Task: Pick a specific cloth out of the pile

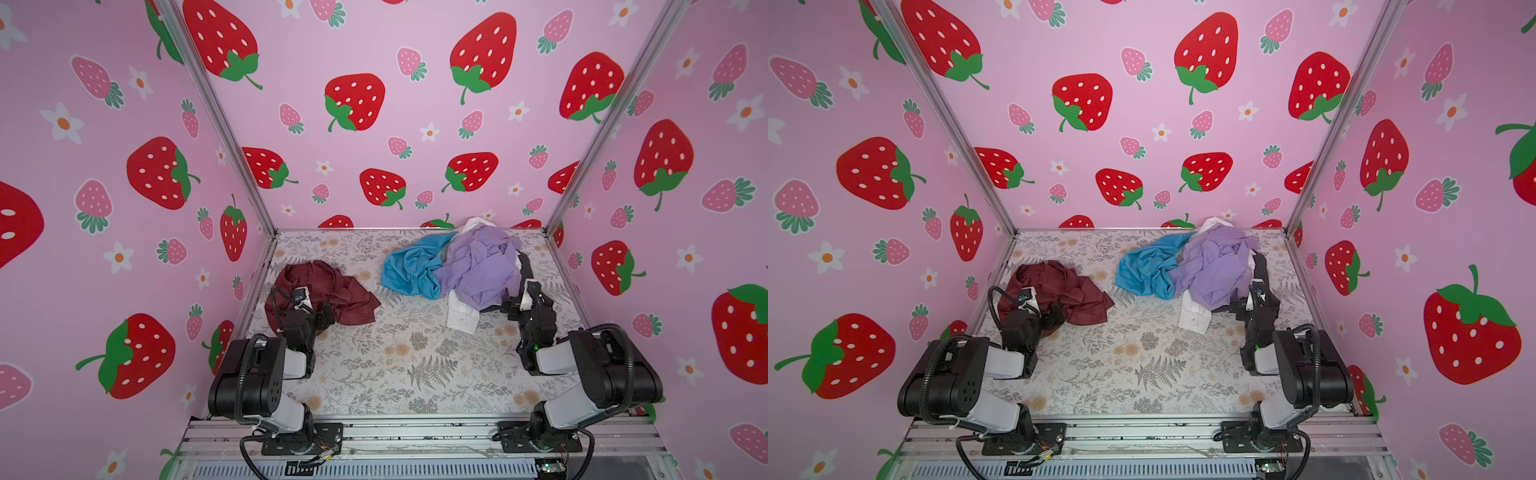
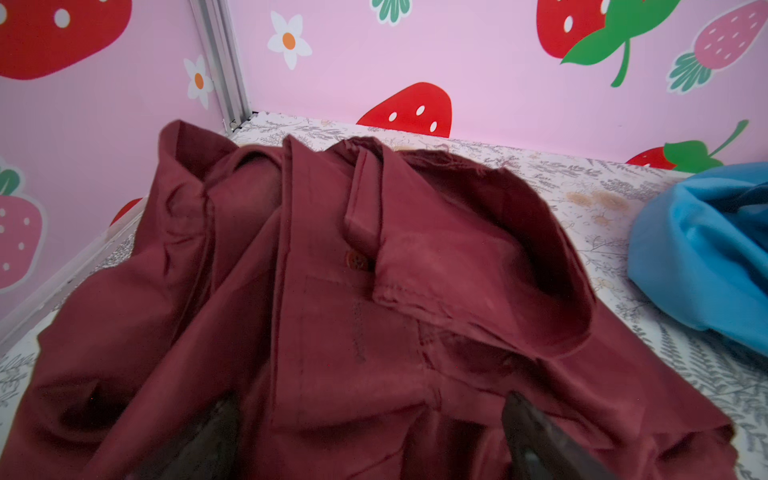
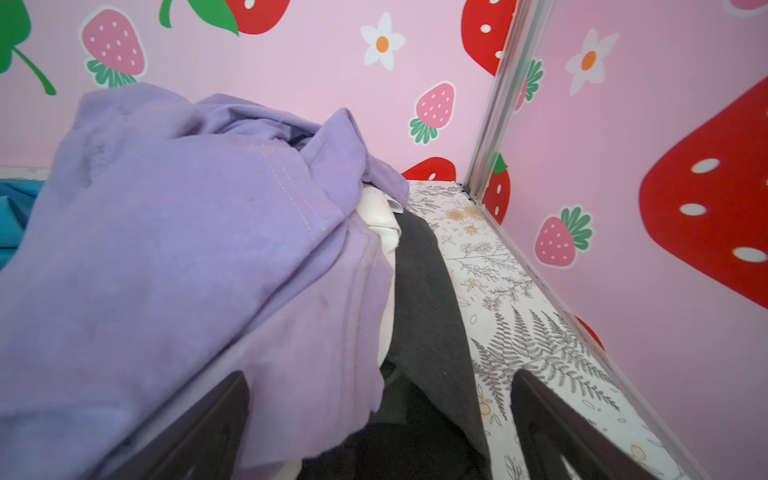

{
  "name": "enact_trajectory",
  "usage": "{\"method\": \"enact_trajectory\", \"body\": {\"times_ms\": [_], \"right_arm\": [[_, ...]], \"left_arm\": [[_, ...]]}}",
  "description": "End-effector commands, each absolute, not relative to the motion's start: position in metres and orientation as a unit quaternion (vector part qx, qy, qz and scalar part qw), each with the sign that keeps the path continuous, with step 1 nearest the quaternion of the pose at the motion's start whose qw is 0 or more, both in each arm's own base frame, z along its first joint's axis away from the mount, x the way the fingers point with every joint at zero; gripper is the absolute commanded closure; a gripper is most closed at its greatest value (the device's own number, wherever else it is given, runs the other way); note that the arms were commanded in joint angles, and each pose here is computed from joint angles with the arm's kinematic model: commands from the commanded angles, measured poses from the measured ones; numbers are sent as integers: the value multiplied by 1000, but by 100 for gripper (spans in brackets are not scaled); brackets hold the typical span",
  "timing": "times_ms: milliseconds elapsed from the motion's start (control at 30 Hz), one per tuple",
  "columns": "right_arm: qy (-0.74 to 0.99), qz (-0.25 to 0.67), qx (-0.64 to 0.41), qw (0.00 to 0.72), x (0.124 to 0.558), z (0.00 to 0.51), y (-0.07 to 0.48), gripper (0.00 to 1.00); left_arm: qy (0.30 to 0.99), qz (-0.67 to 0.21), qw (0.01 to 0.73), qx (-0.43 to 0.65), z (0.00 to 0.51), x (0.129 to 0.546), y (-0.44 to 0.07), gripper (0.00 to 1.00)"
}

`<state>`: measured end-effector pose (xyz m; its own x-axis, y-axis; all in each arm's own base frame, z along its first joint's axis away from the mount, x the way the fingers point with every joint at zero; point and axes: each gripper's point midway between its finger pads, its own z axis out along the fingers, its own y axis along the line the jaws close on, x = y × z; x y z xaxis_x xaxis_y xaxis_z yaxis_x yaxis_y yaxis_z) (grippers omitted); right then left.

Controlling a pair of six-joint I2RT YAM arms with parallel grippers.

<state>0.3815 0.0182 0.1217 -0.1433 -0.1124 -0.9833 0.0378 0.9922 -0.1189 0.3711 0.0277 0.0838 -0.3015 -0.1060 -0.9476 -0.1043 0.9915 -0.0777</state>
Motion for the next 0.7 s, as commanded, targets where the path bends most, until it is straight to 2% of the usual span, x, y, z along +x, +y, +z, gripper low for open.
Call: {"method": "enact_trajectory", "body": {"times_ms": [0,133,667], "right_arm": [[758,-50,-49,648,385,119,24,0],[760,-49,-50,646,385,118,24,0],[758,-49,-49,649,385,119,24,0]], "left_arm": [[813,-33,580,-44,94,393,18,1],[837,-31,545,-23,86,402,9,1],[840,-20,541,-19,86,404,7,1]]}}
